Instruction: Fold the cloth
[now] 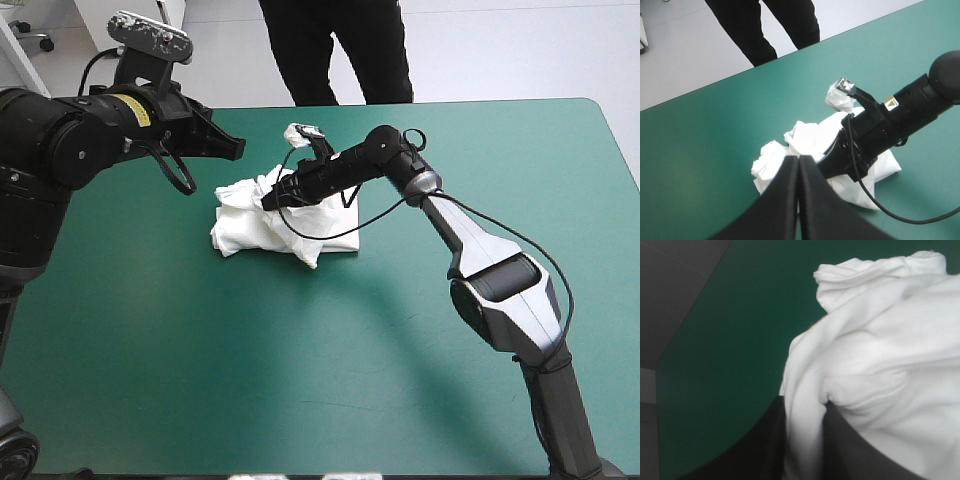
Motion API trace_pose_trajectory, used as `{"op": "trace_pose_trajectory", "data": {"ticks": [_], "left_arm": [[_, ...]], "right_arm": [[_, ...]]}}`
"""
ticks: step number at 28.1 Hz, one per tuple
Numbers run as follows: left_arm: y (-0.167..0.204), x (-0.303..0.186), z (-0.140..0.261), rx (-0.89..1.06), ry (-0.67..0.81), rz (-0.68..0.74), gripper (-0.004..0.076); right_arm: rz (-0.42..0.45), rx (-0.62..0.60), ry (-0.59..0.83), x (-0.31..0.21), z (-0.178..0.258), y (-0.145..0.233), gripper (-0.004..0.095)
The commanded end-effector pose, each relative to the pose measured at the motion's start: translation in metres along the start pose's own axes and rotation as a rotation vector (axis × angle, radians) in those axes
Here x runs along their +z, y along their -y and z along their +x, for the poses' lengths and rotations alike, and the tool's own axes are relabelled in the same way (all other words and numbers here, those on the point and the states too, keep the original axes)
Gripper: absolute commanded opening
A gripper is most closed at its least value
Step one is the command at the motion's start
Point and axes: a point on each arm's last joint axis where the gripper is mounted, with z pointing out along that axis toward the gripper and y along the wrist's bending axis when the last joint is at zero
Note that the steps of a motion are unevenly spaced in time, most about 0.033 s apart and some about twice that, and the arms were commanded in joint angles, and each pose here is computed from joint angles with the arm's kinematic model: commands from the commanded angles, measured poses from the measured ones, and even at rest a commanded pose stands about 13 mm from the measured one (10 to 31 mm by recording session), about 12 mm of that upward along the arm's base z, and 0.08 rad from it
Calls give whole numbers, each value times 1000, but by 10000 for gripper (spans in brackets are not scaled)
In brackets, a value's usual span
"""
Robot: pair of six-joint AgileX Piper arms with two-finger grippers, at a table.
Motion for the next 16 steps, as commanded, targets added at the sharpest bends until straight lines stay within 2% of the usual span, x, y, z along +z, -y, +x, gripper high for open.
{"op": "trace_pose_trajectory", "data": {"ticks": [1,3,5,9,11,15,16], "left_arm": [[-4,-23,0,-21,23,-11,-9],[-4,-23,0,-21,23,-10,-9],[-4,-23,0,-21,23,-10,-9],[-4,-23,0,-21,23,-10,-9],[-4,-23,0,-21,23,-10,-9],[-5,-27,0,-24,31,-7,-9],[-5,-30,1,-25,37,-7,-9]], "right_arm": [[-84,-85,94,-33,-24,-46,425],[-103,-96,74,-37,-24,-52,582],[-111,-109,54,-40,-25,-56,663],[-98,-134,20,-53,-25,-62,648],[-28,-137,8,-67,-27,-59,648],[183,-126,36,-114,-33,-50,648],[265,-109,79,-145,-37,-46,648]]}}
